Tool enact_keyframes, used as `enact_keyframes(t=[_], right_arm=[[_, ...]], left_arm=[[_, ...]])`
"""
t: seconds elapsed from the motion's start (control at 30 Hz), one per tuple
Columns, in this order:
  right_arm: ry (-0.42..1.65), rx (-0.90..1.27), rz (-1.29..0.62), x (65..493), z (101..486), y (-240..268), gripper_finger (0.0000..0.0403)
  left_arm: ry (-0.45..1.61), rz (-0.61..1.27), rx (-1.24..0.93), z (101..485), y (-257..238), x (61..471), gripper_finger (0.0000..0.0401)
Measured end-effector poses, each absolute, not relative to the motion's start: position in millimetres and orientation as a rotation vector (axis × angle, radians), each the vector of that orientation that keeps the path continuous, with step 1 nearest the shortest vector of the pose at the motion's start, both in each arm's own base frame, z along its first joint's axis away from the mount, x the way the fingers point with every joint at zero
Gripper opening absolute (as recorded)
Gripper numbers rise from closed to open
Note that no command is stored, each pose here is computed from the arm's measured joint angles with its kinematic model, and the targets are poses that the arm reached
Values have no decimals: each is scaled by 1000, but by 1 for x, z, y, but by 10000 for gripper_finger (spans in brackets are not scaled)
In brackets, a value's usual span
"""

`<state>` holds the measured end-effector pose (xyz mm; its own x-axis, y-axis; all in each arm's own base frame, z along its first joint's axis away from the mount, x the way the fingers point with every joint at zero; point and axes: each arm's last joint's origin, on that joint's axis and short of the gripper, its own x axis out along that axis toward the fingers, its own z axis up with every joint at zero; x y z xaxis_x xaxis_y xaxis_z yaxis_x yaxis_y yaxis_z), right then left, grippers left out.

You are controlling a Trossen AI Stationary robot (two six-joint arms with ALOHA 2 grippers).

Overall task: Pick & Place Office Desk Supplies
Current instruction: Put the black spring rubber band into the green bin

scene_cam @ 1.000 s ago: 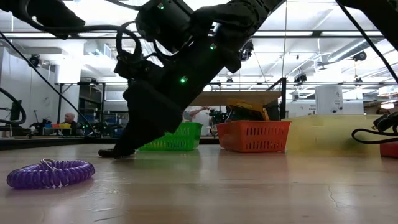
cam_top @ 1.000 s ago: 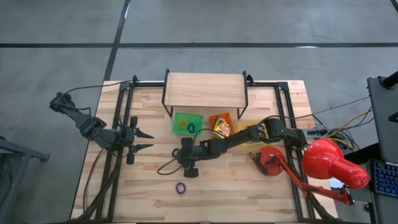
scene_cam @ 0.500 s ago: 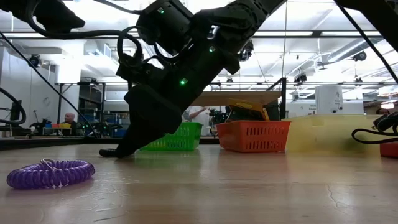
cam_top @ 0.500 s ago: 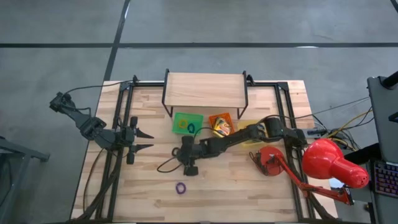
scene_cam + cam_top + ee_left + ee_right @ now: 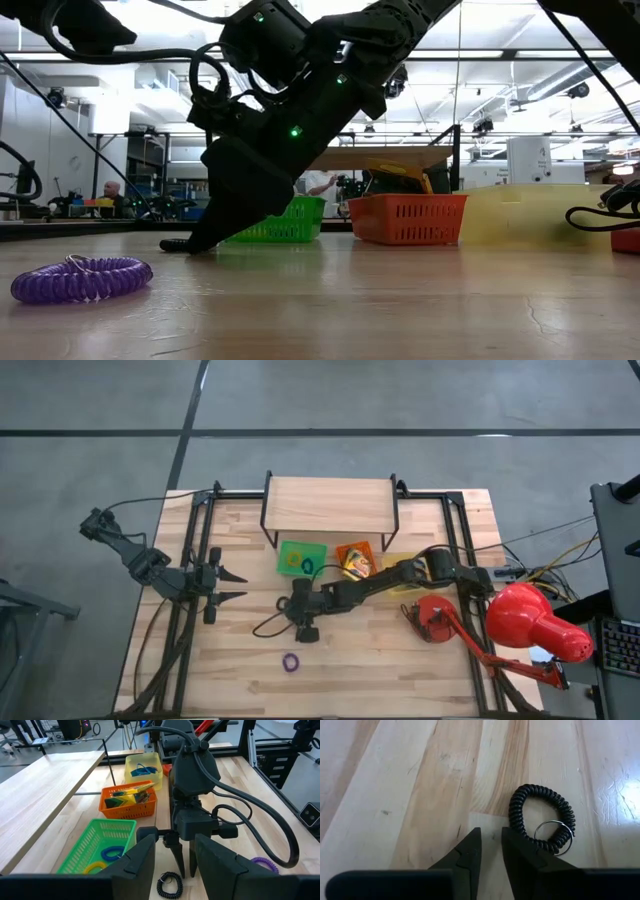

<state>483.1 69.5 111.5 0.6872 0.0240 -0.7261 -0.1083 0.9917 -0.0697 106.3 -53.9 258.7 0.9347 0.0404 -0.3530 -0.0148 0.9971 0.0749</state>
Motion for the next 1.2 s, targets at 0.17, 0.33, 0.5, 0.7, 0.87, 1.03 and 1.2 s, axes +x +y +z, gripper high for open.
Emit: enact_keyframes(t=[0.17, 0.33, 0.5, 0.7, 0.87, 1.03, 1.2], right_arm=[[813, -108, 76, 483, 111, 70, 60], [814, -107, 80, 483, 111, 70, 40], [813, -112, 88, 483, 111, 70, 28], [813, -113, 97, 483, 111, 71, 28], [770, -156, 128, 485, 117, 74, 29], [676, -281, 67, 490, 129, 72, 29], [679, -327, 39, 492, 126, 64, 29]], left_arm=[[363, 28, 72, 259, -54, 106, 141], [363, 27, 72, 259, -54, 106, 141], [362, 28, 72, 259, -54, 106, 141], [362, 28, 72, 259, -54, 106, 141], [362, 28, 71, 259, -54, 106, 141], [362, 28, 72, 259, -54, 106, 141], [362, 28, 71, 259, -54, 106, 141]])
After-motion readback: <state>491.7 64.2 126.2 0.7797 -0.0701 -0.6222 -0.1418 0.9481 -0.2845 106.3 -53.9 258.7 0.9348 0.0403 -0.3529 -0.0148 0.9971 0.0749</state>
